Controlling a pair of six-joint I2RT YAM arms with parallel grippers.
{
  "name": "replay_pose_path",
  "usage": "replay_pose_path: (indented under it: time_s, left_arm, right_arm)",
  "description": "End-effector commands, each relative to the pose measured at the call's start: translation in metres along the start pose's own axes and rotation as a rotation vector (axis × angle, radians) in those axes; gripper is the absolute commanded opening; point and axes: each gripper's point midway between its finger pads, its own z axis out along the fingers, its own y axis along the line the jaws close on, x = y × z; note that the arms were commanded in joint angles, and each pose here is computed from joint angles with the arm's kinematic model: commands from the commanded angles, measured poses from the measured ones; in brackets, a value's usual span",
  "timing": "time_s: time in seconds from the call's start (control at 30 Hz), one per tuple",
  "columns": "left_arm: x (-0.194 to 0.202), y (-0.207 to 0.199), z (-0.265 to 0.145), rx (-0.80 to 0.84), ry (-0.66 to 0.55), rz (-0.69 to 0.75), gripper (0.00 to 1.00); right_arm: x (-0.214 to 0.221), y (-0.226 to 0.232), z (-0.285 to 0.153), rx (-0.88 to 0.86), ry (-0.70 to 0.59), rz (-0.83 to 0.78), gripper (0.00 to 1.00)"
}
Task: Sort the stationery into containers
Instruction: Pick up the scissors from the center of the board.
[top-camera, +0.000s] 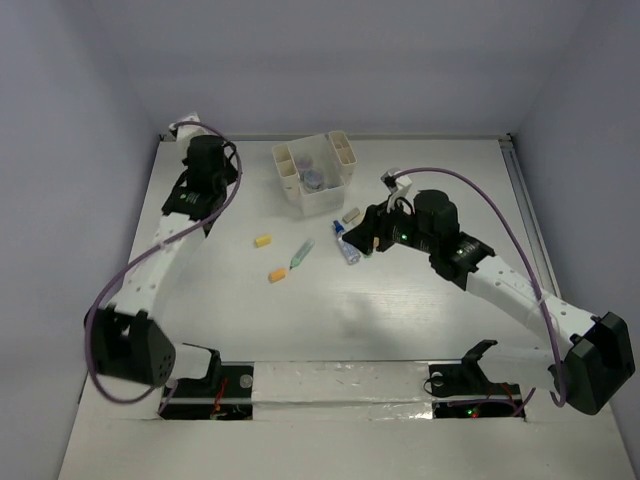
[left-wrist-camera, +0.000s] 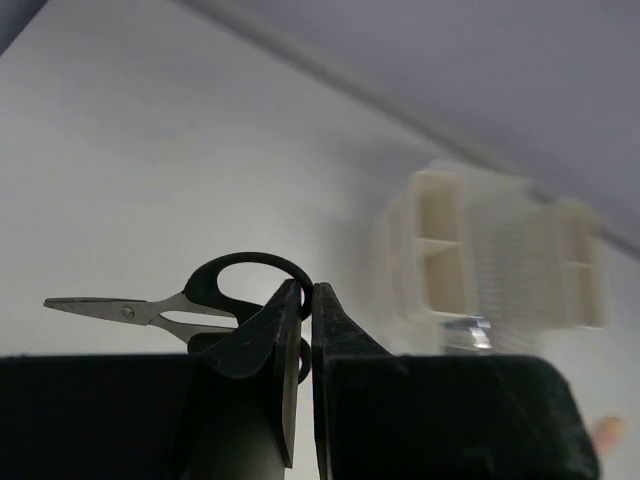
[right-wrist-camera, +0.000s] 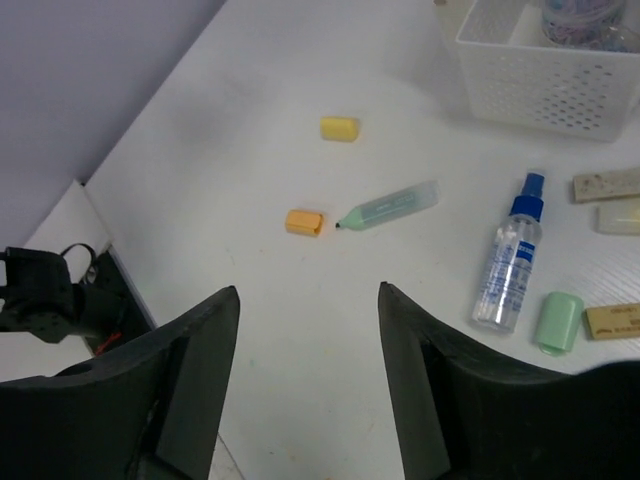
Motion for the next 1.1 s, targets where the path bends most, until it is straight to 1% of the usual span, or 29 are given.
replay_pose_path:
  time_s: [0.0,0.03,0.07,0.1,0.13,0.17,0.2,0.23,0.27,0.3,0.37,0.43,0.47,0.57,0.6,0.63,0.77,0.8,0.83,0.9,0.93,1.07]
  left_arm:
    - [-0.025,-0.035,-0.043,0.253,-0.024,-0.188,0.0]
    - [-0.028,-0.051,-0.054,0.351,-0.018,-0.23,0.0]
    - [-0.036,-0.057,-0.07,0.408,-0.034,-0.272,0.0]
    - [-0.027,-0.06,-0.072,0.433,0.0,-0.341,0.0]
    - [-0.032,-0.073,-0.085,0.525,0.003,-0.376,0.0]
    - [-0.037,-0.076,-0.096,0.566,-0.004,-0.41,0.0]
    - [-0.031,-0.077,-0.098,0.587,0.013,-0.438,0.0]
    - [-0.035,-0.085,-0.107,0.643,0.019,-0.49,0.0]
    - [-0.041,-0.086,-0.118,0.677,0.004,-0.516,0.0]
    - [-0.037,-0.085,-0.121,0.69,0.011,-0.535,0.0]
    - [-0.047,-0.086,-0.137,0.743,-0.008,-0.58,0.0]
    - [-0.045,-0.085,-0.142,0.758,-0.01,-0.591,0.0]
    - [-0.048,-0.084,-0.149,0.774,-0.015,-0.599,0.0]
    - [-0.047,-0.083,-0.156,0.792,-0.015,-0.594,0.0]
    - [-0.044,-0.083,-0.156,0.795,-0.01,-0.592,0.0]
    - [-0.044,-0.083,-0.157,0.803,-0.008,-0.588,0.0]
    - [-0.034,-0.081,-0.157,0.808,0.008,-0.585,0.0]
    - [-0.031,-0.08,-0.156,0.805,0.011,-0.584,0.0]
    - [-0.031,-0.081,-0.157,0.814,0.013,-0.585,0.0]
    - [-0.028,-0.082,-0.154,0.814,0.021,-0.583,0.0]
    - [-0.027,-0.083,-0.154,0.817,0.026,-0.581,0.0]
    - [-0.025,-0.084,-0.153,0.824,0.031,-0.582,0.0]
  right_arm:
    - [-0.04,0.034,0.002,-0.129,-0.132,-0.004,0.65]
    - [-0.04,0.039,0.004,-0.157,-0.132,0.02,0.67]
    - [-0.04,0.046,0.007,-0.182,-0.136,0.025,0.68]
    - [-0.049,0.057,0.01,-0.208,-0.166,0.017,0.71]
    - [-0.052,0.061,0.013,-0.214,-0.173,0.019,0.74]
    - [-0.051,0.064,0.021,-0.215,-0.164,0.02,0.75]
    - [-0.054,0.073,0.027,-0.219,-0.178,0.013,0.78]
    - [-0.065,0.081,0.029,-0.228,-0.205,-0.001,0.81]
    - [-0.063,0.082,0.039,-0.223,-0.201,-0.002,0.82]
    - [-0.07,0.087,0.042,-0.23,-0.226,-0.012,0.85]
    - [-0.076,0.096,0.058,-0.231,-0.23,-0.025,0.87]
    - [-0.079,0.104,0.066,-0.239,-0.227,-0.05,0.89]
    - [-0.085,0.118,0.068,-0.26,-0.238,-0.067,0.89]
    - [-0.077,0.122,0.085,-0.242,-0.2,-0.121,0.89]
    - [-0.087,0.132,0.087,-0.251,-0.213,-0.139,0.89]
    - [-0.077,0.12,0.1,-0.198,-0.169,-0.151,0.89]
    - [-0.092,0.116,0.112,-0.132,-0.182,-0.187,0.86]
    - [-0.09,0.115,0.113,-0.128,-0.173,-0.187,0.85]
    - [-0.099,0.119,0.112,-0.133,-0.188,-0.199,0.85]
    - [-0.097,0.118,0.118,-0.128,-0.163,-0.209,0.83]
    - [-0.104,0.122,0.118,-0.136,-0.174,-0.222,0.83]
    - [-0.107,0.12,0.124,-0.122,-0.172,-0.229,0.8]
